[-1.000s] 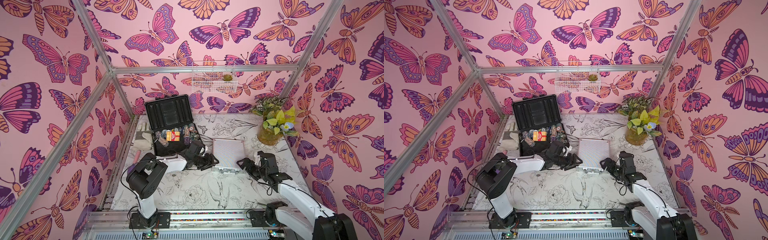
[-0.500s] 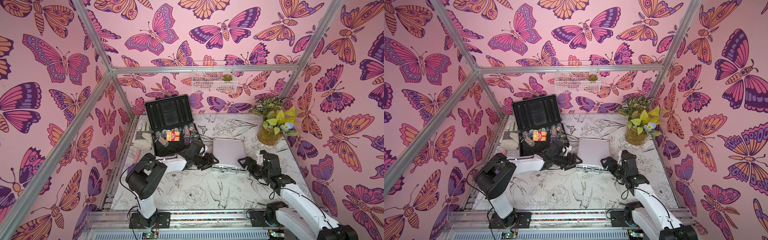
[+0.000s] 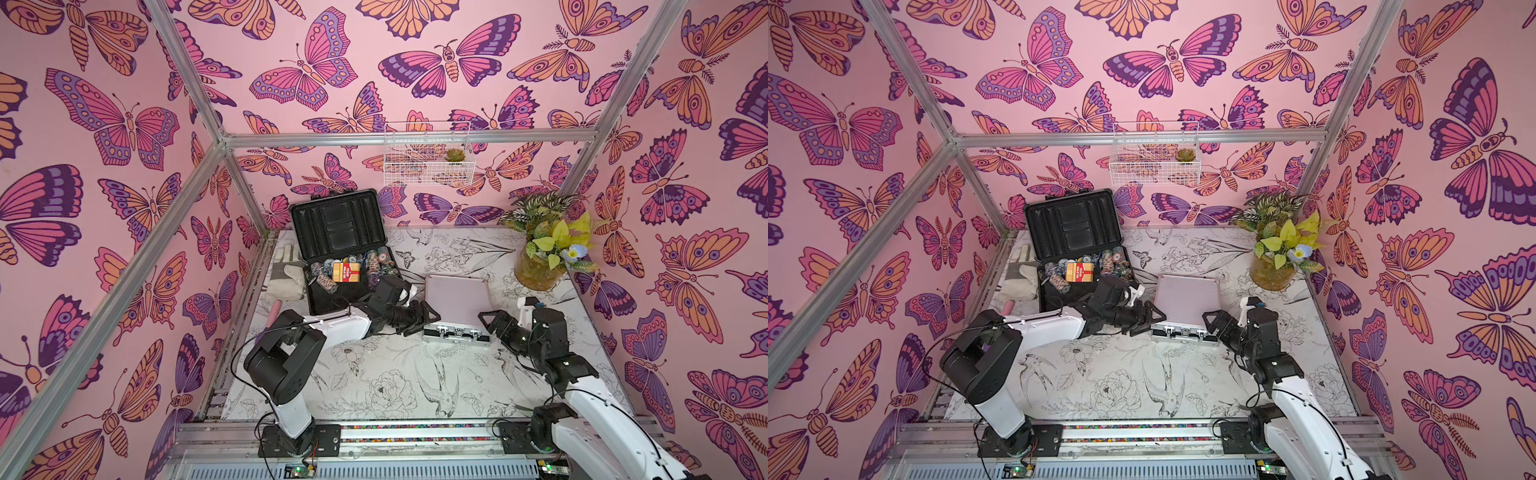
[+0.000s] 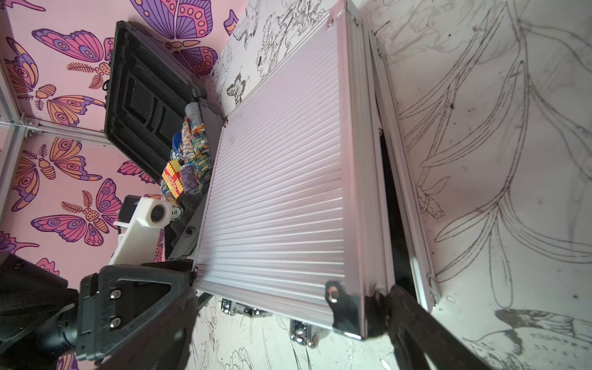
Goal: Open the poker set cases
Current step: Open the case lid on the poker set case.
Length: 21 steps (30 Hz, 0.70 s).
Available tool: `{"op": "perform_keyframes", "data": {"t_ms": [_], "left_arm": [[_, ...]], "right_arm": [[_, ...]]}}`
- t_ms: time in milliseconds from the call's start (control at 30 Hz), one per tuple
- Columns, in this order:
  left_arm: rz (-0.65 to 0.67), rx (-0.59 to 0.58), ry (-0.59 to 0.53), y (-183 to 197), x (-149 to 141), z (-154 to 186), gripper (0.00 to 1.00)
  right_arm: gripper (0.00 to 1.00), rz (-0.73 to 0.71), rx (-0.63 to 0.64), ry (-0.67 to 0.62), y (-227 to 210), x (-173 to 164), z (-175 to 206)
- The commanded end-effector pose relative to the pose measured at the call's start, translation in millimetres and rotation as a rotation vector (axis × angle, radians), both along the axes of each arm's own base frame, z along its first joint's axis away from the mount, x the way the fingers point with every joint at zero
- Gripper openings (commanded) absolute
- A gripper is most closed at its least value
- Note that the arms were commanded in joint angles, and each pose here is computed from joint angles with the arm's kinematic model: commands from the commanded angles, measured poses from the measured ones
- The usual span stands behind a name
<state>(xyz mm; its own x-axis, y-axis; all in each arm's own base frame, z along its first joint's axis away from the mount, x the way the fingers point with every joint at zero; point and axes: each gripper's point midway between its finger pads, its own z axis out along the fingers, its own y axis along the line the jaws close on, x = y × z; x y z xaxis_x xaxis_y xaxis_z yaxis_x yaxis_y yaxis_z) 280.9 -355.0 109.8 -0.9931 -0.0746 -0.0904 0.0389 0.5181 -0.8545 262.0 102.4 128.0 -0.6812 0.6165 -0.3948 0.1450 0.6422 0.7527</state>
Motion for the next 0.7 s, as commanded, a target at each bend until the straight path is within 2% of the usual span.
{"op": "perform_keyframes", "data": {"t_ms": [0, 400, 667], "left_arm": [[-0.020, -0.089, -0.081, -9.8, 10.7, 47.5, 0.69], [0.006, -0.140, -0.141, -19.3, 53.2, 111.5, 0.70], [0.040, -0.167, -0.143, -31.0, 92.8, 124.6, 0.71]], "right_arm": [[0.93, -0.016, 0.006, -0.053, -1.0, 9.5, 26.6], [0.93, -0.141, -0.045, -0.144, -20.9, 40.6, 89.5], [0.93, -0.177, -0.072, -0.149, -30.5, 63.3, 110.9]]}}
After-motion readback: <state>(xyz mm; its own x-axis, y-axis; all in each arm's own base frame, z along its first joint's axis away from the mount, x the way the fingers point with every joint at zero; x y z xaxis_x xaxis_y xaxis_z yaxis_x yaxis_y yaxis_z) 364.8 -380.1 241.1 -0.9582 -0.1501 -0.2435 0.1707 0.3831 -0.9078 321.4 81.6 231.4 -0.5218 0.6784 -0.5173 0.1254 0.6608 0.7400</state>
